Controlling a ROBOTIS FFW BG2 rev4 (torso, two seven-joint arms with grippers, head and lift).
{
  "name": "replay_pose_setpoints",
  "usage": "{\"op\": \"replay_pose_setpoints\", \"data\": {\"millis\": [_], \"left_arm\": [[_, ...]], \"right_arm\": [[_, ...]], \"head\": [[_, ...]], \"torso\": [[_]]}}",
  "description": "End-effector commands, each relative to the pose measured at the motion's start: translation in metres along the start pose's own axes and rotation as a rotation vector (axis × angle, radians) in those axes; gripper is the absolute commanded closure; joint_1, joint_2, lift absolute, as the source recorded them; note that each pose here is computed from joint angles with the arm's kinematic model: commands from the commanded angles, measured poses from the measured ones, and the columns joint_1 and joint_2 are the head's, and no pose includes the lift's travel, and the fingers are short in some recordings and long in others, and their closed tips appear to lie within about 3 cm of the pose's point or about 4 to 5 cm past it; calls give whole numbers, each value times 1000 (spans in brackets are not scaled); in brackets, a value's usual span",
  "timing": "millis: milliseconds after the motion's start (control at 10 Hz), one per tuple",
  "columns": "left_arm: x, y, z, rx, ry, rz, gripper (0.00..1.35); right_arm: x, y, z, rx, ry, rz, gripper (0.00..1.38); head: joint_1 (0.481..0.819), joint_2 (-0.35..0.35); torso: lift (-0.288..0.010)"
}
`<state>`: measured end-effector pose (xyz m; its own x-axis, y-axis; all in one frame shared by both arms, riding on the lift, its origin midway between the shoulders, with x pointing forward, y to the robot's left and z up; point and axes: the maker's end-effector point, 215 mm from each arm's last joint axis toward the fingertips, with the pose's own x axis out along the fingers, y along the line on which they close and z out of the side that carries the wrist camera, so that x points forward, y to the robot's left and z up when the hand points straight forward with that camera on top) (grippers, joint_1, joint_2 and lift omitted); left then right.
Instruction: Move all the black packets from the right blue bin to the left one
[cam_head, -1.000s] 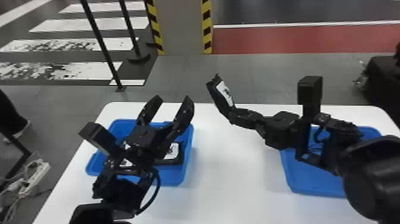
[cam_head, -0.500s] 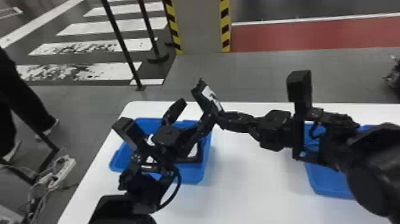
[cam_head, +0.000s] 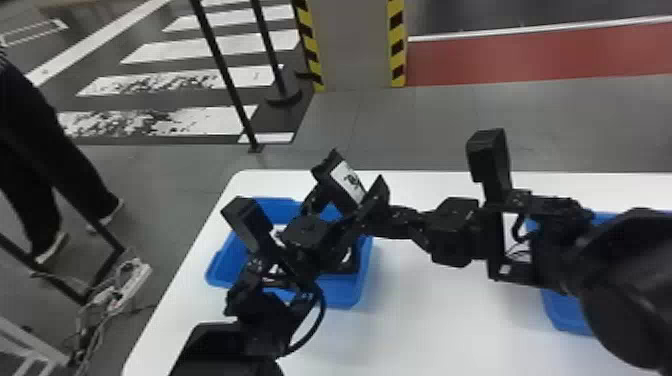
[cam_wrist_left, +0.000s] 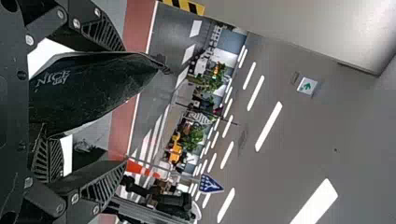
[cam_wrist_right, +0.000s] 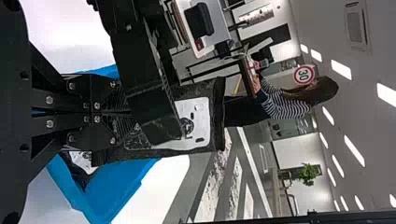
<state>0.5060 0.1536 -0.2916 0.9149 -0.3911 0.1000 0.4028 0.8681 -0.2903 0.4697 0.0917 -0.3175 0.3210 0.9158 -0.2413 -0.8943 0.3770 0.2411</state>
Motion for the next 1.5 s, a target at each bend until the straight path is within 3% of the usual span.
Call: {"op": "replay_pose_setpoints", "data": {"millis": [0, 200, 700, 800, 900, 1000, 1100, 1300, 1400], "left_arm": [[-9, 12, 5, 5, -20, 51, 1164], [-26, 36, 18, 70, -12, 115, 1231], [-24, 26, 14, 14, -16, 94, 1231], [-25, 30, 22, 29, -41, 101, 1231], [-29, 37, 35, 53, -84, 129, 1231], [-35, 50, 53, 99, -164, 180, 1230], [-39, 74, 49, 153, -201, 237, 1230], [-45, 108, 10, 252, -130, 301, 1230], [-49, 115, -10, 289, -88, 323, 1230]], "right_arm": [[2, 2, 0, 3, -2, 7, 1136], [2, 0, 0, 2, -9, 5, 1136], [5, -14, 9, 20, -64, 2, 1113], [4, -20, 11, 47, -100, 14, 843], [-7, -31, 16, 48, -128, 7, 380], [-31, -40, 29, 19, -174, -42, 67], [-68, -62, 32, -13, -206, -158, 84], [-119, -90, 19, 12, -243, -287, 183], [-144, -101, 21, -8, -254, -352, 186]], "head": [[695, 272], [695, 305], [695, 312], [695, 312], [695, 313], [695, 312], [687, 309], [679, 274], [695, 249]], "torso": [[-110], [-110], [-110], [-110], [-110], [-110], [-110], [-110], [-110]]}}
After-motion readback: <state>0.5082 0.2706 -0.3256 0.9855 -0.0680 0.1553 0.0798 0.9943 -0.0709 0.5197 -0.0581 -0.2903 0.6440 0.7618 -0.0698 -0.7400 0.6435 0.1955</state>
